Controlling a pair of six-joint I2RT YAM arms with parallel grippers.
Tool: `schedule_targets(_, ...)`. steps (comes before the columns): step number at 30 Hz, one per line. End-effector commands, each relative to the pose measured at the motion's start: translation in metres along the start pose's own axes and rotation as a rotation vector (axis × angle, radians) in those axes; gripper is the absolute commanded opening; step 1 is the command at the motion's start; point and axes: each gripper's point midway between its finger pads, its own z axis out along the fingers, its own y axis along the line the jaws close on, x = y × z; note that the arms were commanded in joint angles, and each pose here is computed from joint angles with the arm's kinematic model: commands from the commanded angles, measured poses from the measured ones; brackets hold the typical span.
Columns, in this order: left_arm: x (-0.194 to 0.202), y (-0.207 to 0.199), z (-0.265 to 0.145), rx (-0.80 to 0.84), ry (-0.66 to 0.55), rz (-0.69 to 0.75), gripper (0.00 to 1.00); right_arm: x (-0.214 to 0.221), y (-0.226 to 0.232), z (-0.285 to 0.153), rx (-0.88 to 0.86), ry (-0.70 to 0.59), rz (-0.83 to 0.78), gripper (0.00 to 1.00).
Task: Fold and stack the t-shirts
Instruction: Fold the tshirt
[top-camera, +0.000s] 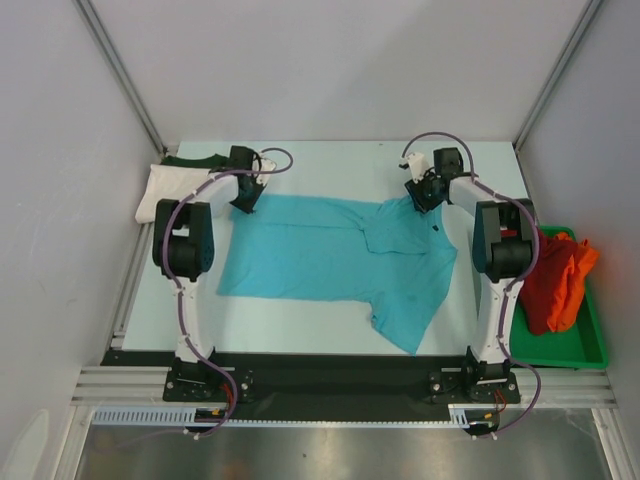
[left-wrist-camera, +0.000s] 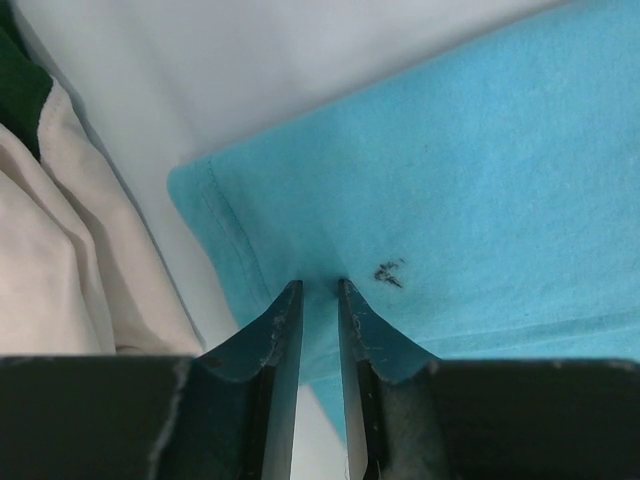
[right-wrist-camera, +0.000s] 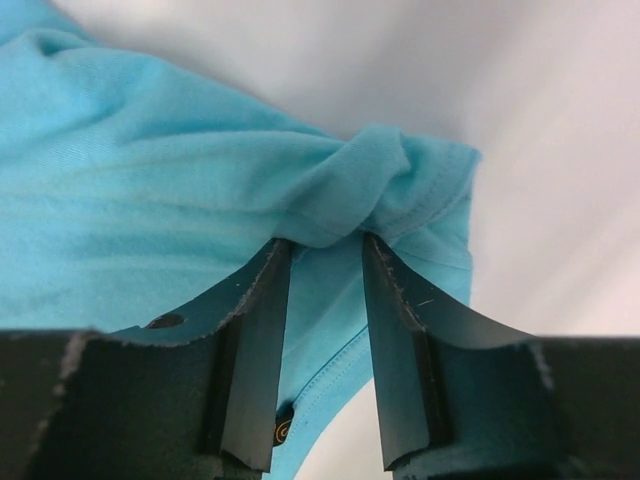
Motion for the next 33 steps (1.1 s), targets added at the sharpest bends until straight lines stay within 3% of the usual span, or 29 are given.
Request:
schedule_targets(1, 0.012, -0.002, 0.02, 0.003, 0.063, 0.021, 0.25, 0.001, -0.036, 0.013, 0.091, 0.007, -0.01, 0.41)
schedule_targets(11, -0.015, 0.016, 0.039, -0.05, 0.053, 0.031, 0.23, -0.031, -0.066, 0.033, 0.149, -0.056, -0.036, 0.42)
schedule_targets(20, -0.055, 0.036, 0.031, -0.116, -0.025, 0.046, 0.22, -0.046, -0.078, 0.037, 0.174, -0.086, -0.07, 0.44)
schedule_targets(23, -0.076, 0.042, -0.009, -0.149, -0.095, 0.023, 0.21, -0.077, -0.084, 0.003, 0.189, -0.164, -0.075, 0.44)
schedule_targets(26, -0.09, 0.044, -0.074, -0.167, -0.197, -0.009, 0.26, -0.101, -0.088, -0.034, 0.214, -0.232, -0.087, 0.49)
schedule_targets(27, -0.077, 0.034, -0.078, -0.157, -0.181, -0.005, 0.3, -0.123, -0.09, -0.065, 0.244, -0.29, -0.101, 0.5)
schedule_targets(28, -0.088, 0.037, -0.117, -0.169, -0.257, -0.006, 0.32, -0.117, -0.083, -0.07, 0.228, -0.294, -0.096, 0.52)
schedule_targets(29, -0.078, 0.018, -0.118, -0.12, -0.247, 0.019, 0.41, -0.14, -0.083, -0.103, 0.262, -0.369, -0.12, 0.54)
schedule_targets(32, -0.075, 0.0, -0.158, -0.099, -0.294, 0.04, 0.49, -0.128, -0.058, -0.116, 0.21, -0.394, -0.144, 0.56)
schedule_targets(33, -0.067, -0.018, -0.163, -0.054, -0.291, 0.057, 0.59, -0.119, -0.039, -0.124, 0.155, -0.4, -0.175, 0.56)
